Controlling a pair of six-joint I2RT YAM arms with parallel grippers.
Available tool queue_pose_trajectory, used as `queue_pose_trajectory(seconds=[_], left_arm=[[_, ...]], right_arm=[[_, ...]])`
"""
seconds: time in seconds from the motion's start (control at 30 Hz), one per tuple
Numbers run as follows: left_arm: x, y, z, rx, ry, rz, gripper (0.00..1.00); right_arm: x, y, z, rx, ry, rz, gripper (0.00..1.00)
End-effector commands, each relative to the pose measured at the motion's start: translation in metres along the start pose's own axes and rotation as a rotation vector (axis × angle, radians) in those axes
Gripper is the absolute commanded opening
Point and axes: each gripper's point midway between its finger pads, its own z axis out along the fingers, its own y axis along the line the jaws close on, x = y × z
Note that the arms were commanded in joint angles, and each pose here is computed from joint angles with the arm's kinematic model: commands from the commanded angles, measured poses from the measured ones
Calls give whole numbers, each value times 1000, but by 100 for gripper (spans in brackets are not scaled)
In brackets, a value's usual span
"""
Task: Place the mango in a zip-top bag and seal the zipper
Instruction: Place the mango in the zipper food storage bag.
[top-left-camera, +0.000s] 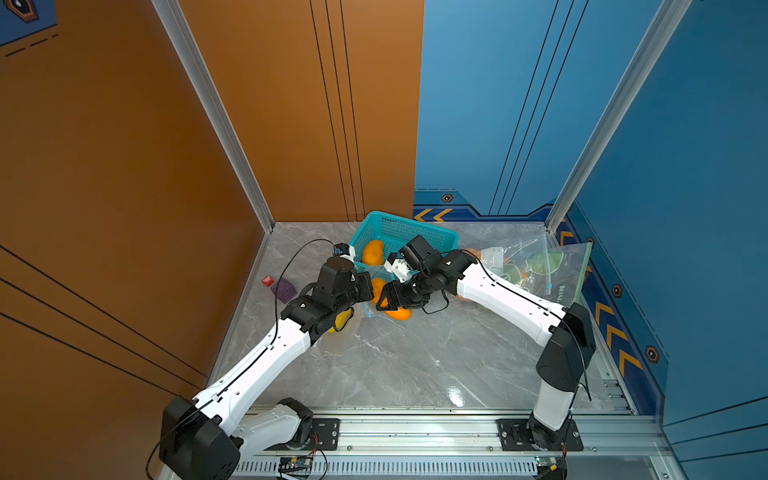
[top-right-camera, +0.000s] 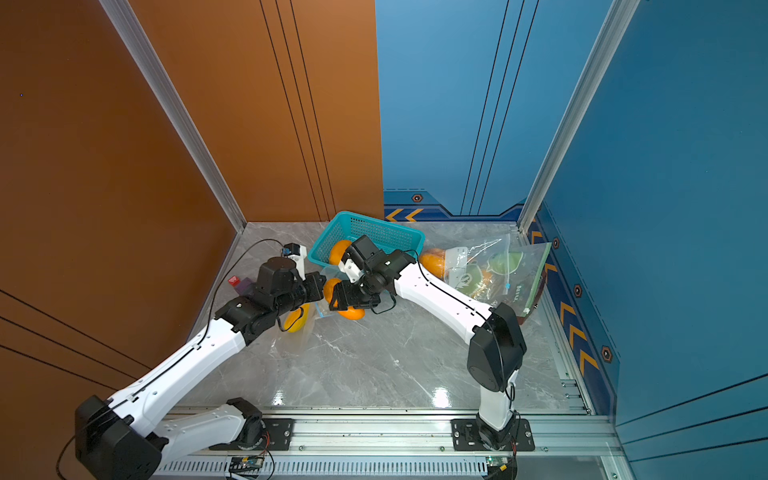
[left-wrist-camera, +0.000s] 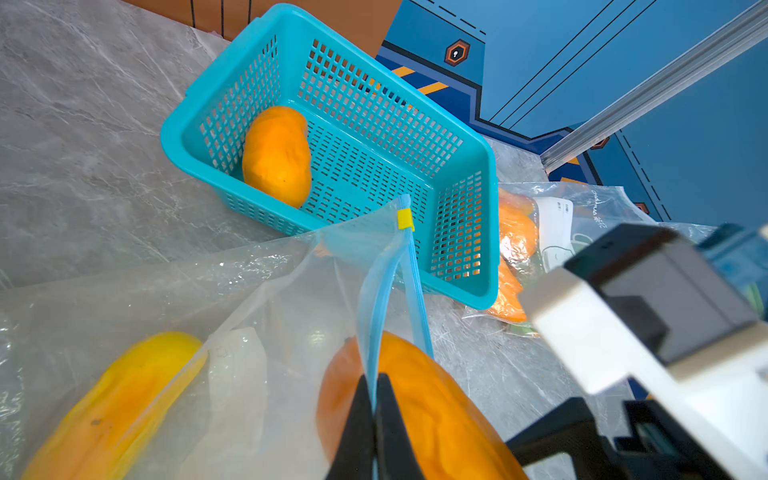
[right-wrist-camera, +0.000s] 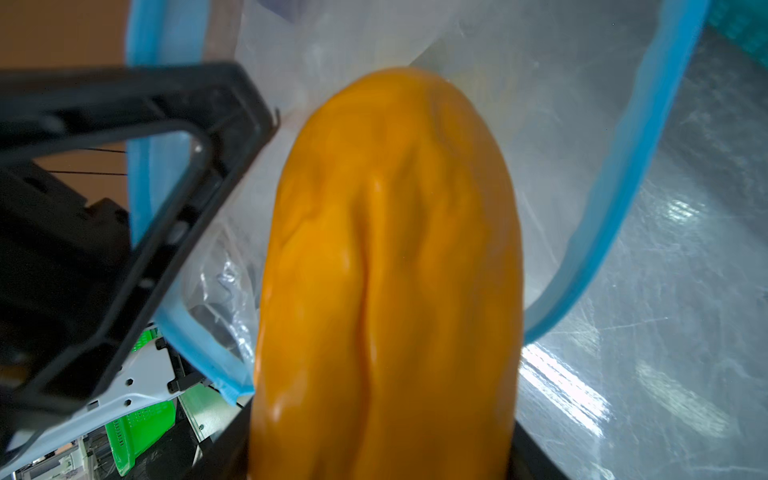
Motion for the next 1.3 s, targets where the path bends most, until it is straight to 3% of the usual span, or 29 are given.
queue_pose_trajectory(seconds=[0.0,0.3,0.53,0.63,0.83,1.03,1.27], left_arm=[[-8,-22,-15,85,-21,44,0],[-1,-45,-17,159,15,61,0],[-13,-45,-24,134,-37,39,0],[-18,-37,-24,102,-60,14,0],[-22,-15,-17,47,-63,-75,0],[-26,1,-17,10,-83,-122,0],[-45,33,-36,-103,-204,-139,0]], right_arm=[[-5,1,-3,-4,13,8,31],[-38,0,-9,24,-69,33,38],[-43,-8,-8,70,-93,46,65],[-44,-7,-13,77,-108,37,67],[-46,-3,-30,87,-142,8,83],[-51,5,-54,91,-202,-33,84],[-78,7,-115,173,-399,-90,85]])
